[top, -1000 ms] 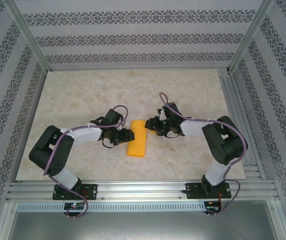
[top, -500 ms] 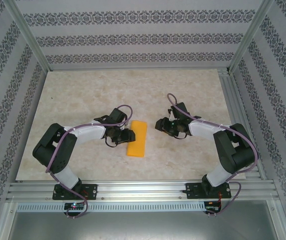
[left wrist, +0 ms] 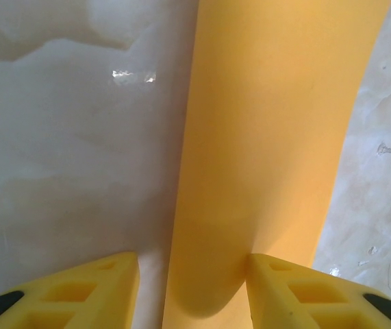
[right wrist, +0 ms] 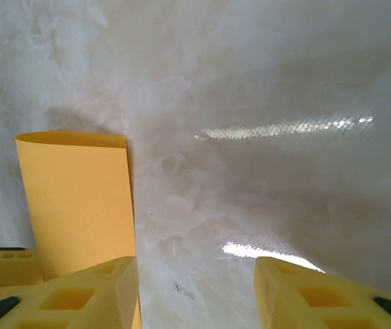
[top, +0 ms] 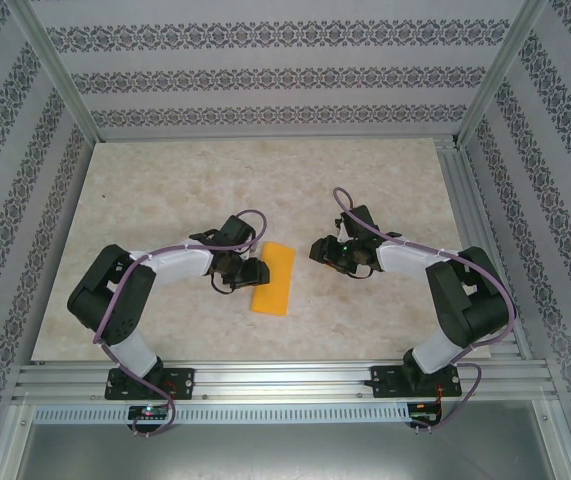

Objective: Fold a paper plane with a square sheet of paper (fold left side to right side)
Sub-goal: First fold in half a square sheet of paper at the center of the table.

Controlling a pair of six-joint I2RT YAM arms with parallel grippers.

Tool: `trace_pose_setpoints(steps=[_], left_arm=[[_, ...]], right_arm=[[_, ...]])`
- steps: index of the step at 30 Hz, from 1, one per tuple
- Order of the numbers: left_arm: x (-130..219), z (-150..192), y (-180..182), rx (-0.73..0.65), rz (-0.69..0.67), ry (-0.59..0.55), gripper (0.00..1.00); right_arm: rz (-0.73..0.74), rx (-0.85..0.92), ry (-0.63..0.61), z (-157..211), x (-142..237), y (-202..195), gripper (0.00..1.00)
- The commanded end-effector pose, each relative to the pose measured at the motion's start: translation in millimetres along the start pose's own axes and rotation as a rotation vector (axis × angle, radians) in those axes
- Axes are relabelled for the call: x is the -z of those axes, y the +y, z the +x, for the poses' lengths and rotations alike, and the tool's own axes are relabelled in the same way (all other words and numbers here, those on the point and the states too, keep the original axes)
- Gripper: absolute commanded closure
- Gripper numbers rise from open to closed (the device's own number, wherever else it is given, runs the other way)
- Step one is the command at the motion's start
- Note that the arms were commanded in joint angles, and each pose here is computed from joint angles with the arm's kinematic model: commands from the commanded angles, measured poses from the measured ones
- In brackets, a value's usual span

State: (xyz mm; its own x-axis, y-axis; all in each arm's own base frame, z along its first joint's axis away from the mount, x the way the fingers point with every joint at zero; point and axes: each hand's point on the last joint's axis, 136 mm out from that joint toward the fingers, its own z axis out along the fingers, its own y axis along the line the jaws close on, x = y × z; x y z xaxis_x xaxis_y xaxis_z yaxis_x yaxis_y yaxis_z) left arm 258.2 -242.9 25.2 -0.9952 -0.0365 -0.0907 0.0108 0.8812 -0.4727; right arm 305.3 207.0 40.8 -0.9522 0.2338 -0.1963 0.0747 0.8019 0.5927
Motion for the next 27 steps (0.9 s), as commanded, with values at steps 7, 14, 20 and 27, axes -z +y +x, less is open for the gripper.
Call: trace_pose_setpoints(steps=[7,14,20,27], left_arm=[[-6,-3,3,-0.014,-0.04,0.001,0.53],[-8,-3,5,-0.009,-0.048,0.003,0.51],[-10,-3,6,-0.005,-0.05,0.008,0.51],[-12,-2,8,-0.003,-0.059,0.012,0.51]], right_arm=[[-0.021,0.015,-0.007,0,2,3,0.51],[-0.064,0.015,-0.02,-2,6,12,0.5],[-0.101,0.008,-0.022,-1,7,18,0.5],[-0.122,0.0,-0.012,4,3,21,0.5]])
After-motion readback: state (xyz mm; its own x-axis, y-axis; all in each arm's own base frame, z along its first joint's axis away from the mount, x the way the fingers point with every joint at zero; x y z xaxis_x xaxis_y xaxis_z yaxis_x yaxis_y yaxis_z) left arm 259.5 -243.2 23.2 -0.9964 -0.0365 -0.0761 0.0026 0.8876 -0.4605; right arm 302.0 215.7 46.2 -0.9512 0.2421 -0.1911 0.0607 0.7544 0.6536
